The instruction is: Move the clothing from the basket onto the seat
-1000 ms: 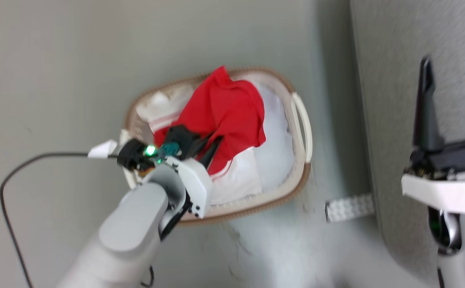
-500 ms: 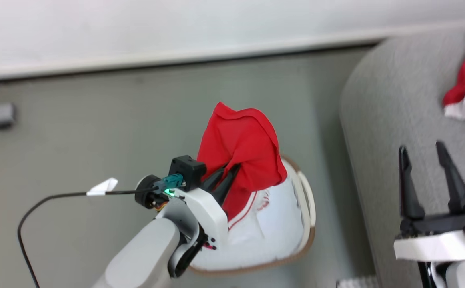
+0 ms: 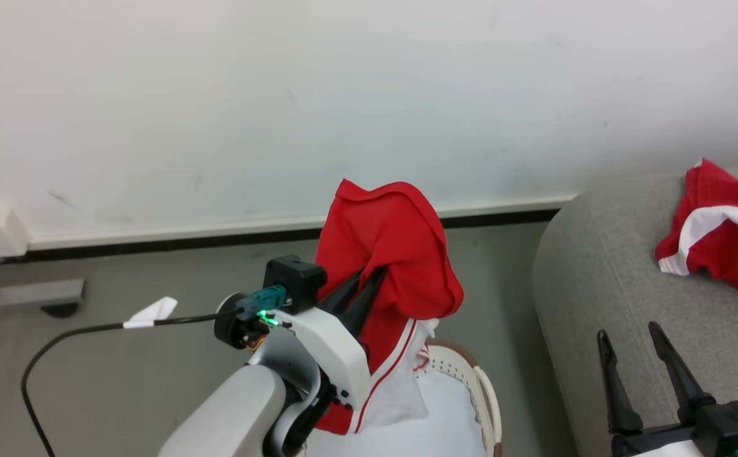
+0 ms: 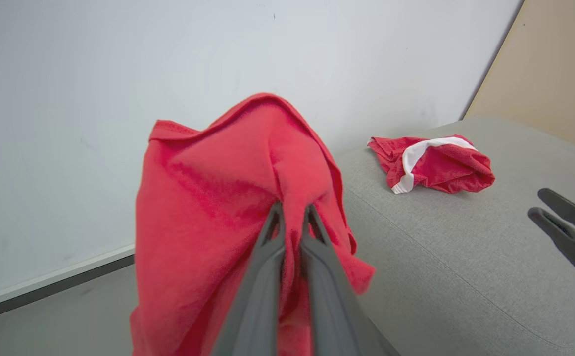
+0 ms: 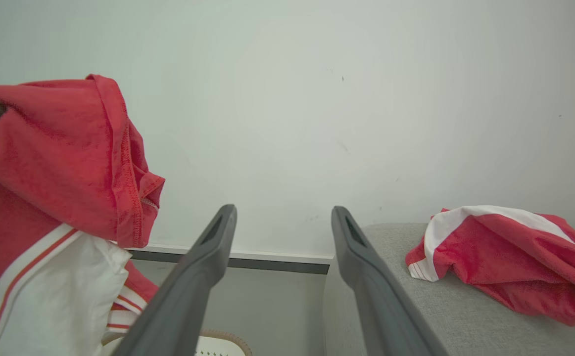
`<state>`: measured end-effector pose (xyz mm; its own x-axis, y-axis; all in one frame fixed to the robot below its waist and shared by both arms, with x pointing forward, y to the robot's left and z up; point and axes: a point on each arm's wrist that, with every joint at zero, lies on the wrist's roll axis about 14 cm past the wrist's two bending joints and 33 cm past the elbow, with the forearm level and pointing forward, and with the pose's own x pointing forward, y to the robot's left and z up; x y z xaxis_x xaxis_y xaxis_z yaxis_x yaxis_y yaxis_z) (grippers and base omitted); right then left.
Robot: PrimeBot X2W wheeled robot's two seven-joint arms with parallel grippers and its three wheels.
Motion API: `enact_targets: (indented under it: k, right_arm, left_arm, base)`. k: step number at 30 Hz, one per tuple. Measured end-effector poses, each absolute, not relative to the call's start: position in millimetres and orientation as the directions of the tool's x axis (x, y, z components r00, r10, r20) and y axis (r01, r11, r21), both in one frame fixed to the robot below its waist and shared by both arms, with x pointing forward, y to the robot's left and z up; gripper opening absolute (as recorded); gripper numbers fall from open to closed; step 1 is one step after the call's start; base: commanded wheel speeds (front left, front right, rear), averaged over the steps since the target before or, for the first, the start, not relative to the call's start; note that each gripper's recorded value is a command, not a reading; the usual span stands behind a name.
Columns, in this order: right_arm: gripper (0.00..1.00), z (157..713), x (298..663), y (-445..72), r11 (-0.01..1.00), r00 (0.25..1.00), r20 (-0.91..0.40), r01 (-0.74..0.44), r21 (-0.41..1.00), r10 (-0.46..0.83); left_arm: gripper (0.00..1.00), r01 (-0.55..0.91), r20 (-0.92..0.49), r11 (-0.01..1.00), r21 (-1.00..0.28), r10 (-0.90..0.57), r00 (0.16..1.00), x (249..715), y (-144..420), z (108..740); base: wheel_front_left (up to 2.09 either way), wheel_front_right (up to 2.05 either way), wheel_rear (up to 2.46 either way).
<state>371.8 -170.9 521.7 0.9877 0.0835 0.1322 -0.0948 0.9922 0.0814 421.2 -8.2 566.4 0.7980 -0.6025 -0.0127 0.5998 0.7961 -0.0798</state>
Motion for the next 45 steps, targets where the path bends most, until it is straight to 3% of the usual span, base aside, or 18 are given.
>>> enact_targets:
  k: [11,27,33,42,43,44,45]
  right_arm:
    - [1.0,549,360,-119,0.967,0.948,0.209,-0.253,0.039,0.24]
    - [1.0,555,360,-23,0.778,0.77,0.152,-0.577,-0.249,0.619]
    - [1.0,560,370,-5,0.752,0.746,0.15,-0.599,-0.274,0.649]
    - [1.0,562,387,-6,0.777,0.775,0.148,-0.562,-0.284,0.614]
    - [0.95,561,388,-6,0.782,0.78,0.147,-0.558,-0.278,0.609]
    - [0.47,560,389,-7,0.784,0.783,0.143,-0.556,-0.275,0.605]
    - [0.06,559,390,-8,0.786,0.785,0.14,-0.556,-0.269,0.603]
  left_arm:
    - [0.0,0.622,0.07,0.781,-0.049,-0.619,0.782,396,-11,611]
    - [0.0,0.658,0.059,0.751,-0.051,-0.656,0.753,381,-25,611]
    - [0.0,0.664,0.049,0.746,-0.049,-0.662,0.748,380,-27,609]
    - [0.0,0.68,0.034,0.731,-0.051,-0.679,0.733,375,-33,606]
    - [0.0,0.682,0.034,0.73,-0.051,-0.681,0.731,375,-34,606]
    - [0.0,0.683,0.034,0.729,-0.051,-0.682,0.73,374,-34,607]
    - [0.0,0.684,0.033,0.728,-0.05,-0.683,0.729,373,-35,607]
  base:
    - [0.0,0.0,0.0]
    - [0.0,0.0,0.0]
    - [0.0,0.0,0.0]
    - [0.0,0.0,0.0]
    - [0.0,0.0,0.0]
    - [0.0,0.0,0.0]
    - [0.0,0.0,0.0]
